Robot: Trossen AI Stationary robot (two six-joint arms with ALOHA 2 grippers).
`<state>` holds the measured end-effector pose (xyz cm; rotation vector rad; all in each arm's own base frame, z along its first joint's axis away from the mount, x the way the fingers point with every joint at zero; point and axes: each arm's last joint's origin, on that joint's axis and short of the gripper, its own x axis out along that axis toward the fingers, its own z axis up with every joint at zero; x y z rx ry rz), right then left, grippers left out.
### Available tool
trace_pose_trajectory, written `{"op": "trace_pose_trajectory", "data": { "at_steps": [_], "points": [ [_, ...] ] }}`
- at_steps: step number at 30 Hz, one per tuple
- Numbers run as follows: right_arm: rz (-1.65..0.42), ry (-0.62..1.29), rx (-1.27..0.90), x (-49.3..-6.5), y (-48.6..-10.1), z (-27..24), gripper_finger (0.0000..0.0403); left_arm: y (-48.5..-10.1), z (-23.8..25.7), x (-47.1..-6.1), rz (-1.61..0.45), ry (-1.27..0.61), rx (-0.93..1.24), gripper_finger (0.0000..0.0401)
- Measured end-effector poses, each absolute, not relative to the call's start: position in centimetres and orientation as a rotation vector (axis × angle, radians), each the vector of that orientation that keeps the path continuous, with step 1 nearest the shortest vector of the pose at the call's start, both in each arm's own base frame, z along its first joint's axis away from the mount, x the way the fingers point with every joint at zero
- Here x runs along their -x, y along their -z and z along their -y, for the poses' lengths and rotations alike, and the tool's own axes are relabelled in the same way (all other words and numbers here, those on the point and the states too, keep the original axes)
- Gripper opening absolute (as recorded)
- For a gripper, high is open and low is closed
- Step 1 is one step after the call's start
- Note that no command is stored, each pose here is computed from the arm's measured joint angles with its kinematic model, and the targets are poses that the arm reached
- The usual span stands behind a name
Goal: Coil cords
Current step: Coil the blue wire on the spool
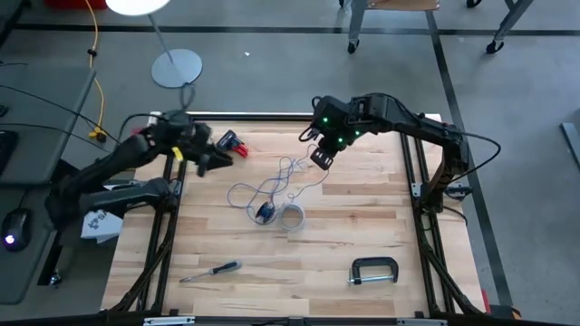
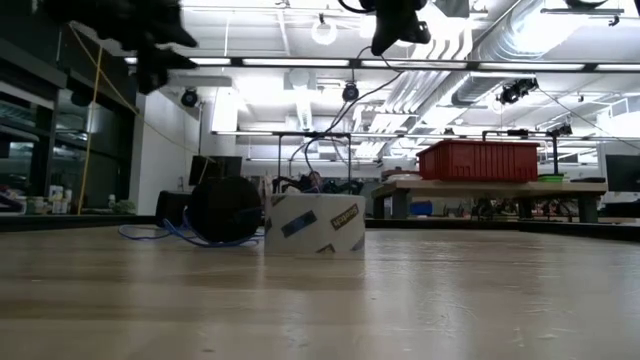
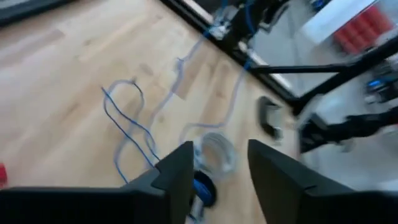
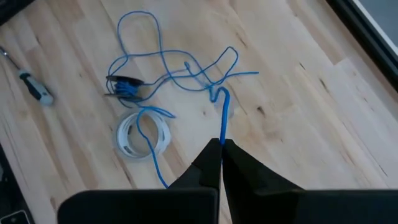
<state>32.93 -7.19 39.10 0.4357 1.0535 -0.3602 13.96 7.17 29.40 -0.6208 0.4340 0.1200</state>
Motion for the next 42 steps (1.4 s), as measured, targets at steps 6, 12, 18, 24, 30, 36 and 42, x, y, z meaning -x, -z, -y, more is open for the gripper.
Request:
{"op": "trace_pose_trajectory", "data": {
  "at_steps": [6,12,18,24,30,36,42],
  "points": [
    [-1.043,0.368,-0.434,-33.0,-39.1,7.4,0.0001,-26.0,-6.0,-19.3,-0.638,-0.18,0.59,0.0186],
    [-1.042,0.385,-0.418,-33.0,-39.1,7.5,0.0001,-23.1,-3.6,-23.6,-0.728,-0.144,0.732,0.0188],
    [-1.046,0.375,-0.398,-33.0,-39.1,7.5,0.0001,-22.4,-0.2,-25.0,-0.699,-0.261,0.818,0.0174],
    [-1.044,0.389,-0.381,-33.0,-39.1,7.6,0.0001,-21.0,2.5,-25.9,-0.687,-0.396,0.948,0.0161],
    [-1.039,0.39,-0.381,-33.0,-39.1,7.6,0.0001,-20.1,4.8,-27.6,-0.807,-0.449,0.942,0.0136],
    [-1.028,0.374,-0.355,-33.1,-39.2,7.6,0.0001,-22.3,6.1,-30.2,-0.812,-0.464,0.791,0.012],
    [-1.044,0.346,-0.306,-33.3,-39.0,7.7,0.0001,-21.6,6.6,-30.6,-0.902,-0.588,0.758,0.012]
  ]
}}
